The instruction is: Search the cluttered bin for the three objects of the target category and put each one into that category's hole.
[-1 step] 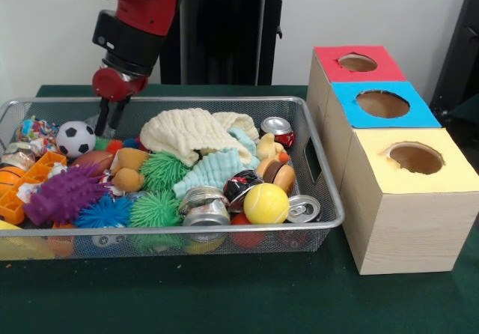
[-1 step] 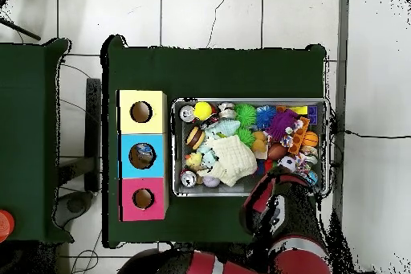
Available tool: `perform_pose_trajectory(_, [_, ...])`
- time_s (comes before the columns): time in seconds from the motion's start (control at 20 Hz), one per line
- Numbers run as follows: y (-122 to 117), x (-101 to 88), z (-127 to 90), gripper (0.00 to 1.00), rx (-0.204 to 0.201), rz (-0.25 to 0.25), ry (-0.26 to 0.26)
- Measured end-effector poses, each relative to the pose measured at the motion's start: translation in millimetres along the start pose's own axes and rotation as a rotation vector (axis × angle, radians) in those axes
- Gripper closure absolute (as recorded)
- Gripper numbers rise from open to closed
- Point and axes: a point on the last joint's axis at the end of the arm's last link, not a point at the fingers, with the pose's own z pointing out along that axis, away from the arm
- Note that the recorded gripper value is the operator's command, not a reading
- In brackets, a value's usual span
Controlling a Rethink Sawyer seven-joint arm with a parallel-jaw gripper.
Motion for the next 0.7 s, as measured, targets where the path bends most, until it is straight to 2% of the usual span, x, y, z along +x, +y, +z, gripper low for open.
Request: perform_pose_trajectory(0.7, [6,-19.6,1,0.00,-0.021,0.054,-0.006])
